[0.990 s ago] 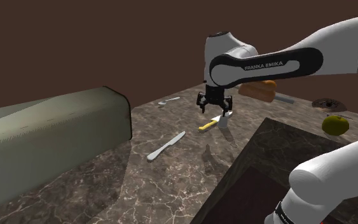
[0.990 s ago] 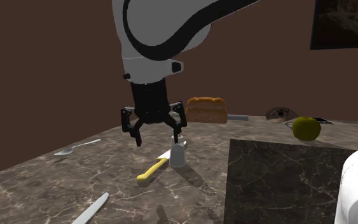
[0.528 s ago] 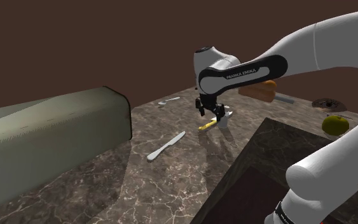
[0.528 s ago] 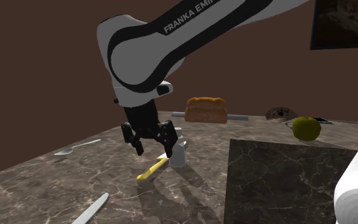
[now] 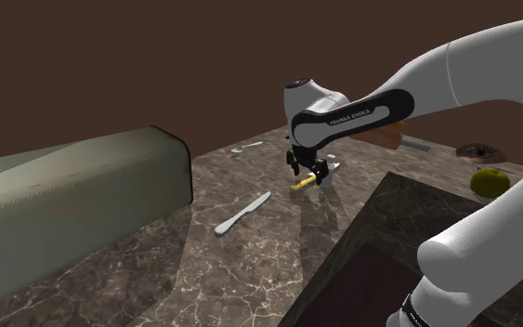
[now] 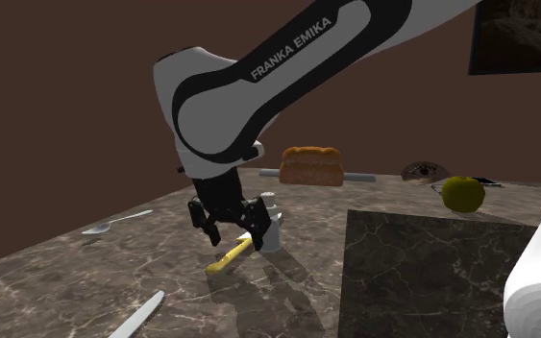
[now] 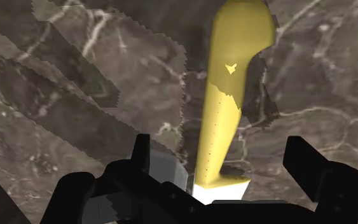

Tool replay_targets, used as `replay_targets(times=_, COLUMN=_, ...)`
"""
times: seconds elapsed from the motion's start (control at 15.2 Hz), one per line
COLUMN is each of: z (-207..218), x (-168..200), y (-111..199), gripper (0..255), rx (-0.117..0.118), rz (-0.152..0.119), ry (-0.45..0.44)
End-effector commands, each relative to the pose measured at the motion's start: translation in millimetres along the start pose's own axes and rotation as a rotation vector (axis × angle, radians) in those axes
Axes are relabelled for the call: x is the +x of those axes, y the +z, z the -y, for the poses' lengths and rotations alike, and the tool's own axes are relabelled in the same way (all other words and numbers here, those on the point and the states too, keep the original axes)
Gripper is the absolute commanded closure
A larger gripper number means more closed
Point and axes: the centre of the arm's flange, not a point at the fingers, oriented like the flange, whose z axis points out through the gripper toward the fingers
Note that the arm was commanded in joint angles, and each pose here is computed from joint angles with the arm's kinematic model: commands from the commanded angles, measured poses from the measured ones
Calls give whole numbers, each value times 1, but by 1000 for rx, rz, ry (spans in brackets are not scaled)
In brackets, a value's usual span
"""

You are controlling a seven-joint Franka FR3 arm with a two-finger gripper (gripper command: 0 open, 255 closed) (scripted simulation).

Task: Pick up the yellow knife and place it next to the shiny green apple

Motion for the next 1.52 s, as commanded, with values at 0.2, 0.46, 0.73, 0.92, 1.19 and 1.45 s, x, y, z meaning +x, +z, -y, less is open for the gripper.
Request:
replay_targets(times=0.2, z=0, x=0, y=0, gripper=0, rx=0, rz=0, ry=0)
replay_targets(times=0.46, z=0, x=0, y=0, gripper=255, rx=0, rz=0, ry=0)
replay_targets(times=0.73, z=1, x=1, y=0, gripper=255, rx=0, rz=0, ry=0)
replay_targets(times=0.92, z=0, x=2, y=-5, gripper=255, rx=0, rz=0, ry=0)
replay_targets(times=1.19, z=-2, x=8, y=-25, gripper=255, rx=0, rz=0, ry=0)
replay_targets(times=1.45, z=-4, x=14, y=-45, gripper=255, rx=0, rz=0, ry=0)
